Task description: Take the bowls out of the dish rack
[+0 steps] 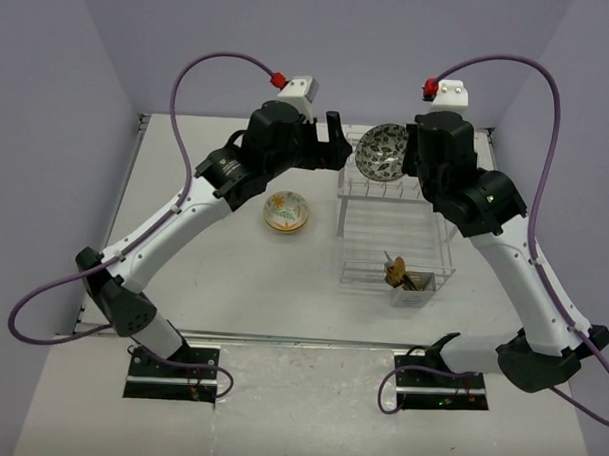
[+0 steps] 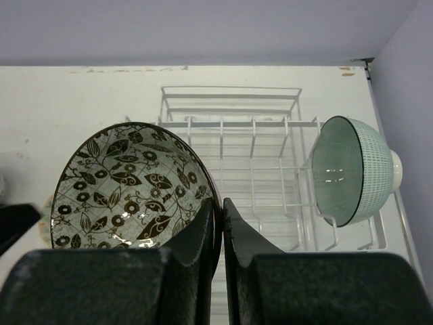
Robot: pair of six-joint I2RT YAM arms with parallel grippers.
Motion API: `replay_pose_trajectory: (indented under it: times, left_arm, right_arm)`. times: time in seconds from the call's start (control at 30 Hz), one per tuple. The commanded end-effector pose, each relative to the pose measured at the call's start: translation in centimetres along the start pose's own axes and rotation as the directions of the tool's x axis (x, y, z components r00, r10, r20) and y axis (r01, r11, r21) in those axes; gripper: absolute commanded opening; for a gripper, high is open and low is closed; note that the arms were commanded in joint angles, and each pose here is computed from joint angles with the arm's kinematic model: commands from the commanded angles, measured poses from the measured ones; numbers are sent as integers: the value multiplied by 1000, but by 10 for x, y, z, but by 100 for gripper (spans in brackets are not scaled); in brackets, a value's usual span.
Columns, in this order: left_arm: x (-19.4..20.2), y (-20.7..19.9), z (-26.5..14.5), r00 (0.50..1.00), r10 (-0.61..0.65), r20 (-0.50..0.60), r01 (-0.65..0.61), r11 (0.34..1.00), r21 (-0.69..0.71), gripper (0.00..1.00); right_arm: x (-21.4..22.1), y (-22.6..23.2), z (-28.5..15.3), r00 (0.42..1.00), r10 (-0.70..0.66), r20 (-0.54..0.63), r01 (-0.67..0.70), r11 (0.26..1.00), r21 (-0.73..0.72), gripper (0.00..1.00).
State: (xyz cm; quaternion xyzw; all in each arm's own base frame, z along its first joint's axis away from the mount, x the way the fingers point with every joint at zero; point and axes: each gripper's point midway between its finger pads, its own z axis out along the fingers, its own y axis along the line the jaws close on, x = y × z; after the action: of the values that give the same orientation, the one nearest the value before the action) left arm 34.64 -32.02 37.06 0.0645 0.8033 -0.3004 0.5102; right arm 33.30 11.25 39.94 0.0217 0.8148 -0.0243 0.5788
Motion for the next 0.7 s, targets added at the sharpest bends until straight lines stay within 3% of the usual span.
replay_pose_trajectory:
  times: [0.0,0.13,0.33,0.37,0.4,0.43,0.67]
  left_arm:
    - [-13,-17,10,1000,-16,27,16,1000,-19,100]
    - [-9,-36,24,1000,-6,25,6,1000,1,90]
    - [5,-36,37,1000,-7,-2,7,1000,-15,57]
    - [7,-35,38,1000,-7,-7,7,1000,-22,37]
    - [6,-34,37,1000,-5,-1,5,1000,-29,26]
    - [6,-32,36,1000,0,-4,0,999,-36,1]
    - [-3,-15,20,1000,27,15,-25,992,-123,0]
  right_arm:
    - [-35,18,-22,980,164,111,-149,980,-129,0]
    - [-33,26,-28,982,152,115,-134,980,-147,0]
    - [-27,28,-28,983,140,116,-124,983,-133,0]
    - [-26,29,-28,984,137,115,-122,984,-132,0]
    - [-26,27,-28,984,135,117,-121,985,-122,0]
    - [-26,26,-27,984,132,116,-118,986,-117,0]
    - [-23,31,-23,985,135,111,-121,985,-121,0]
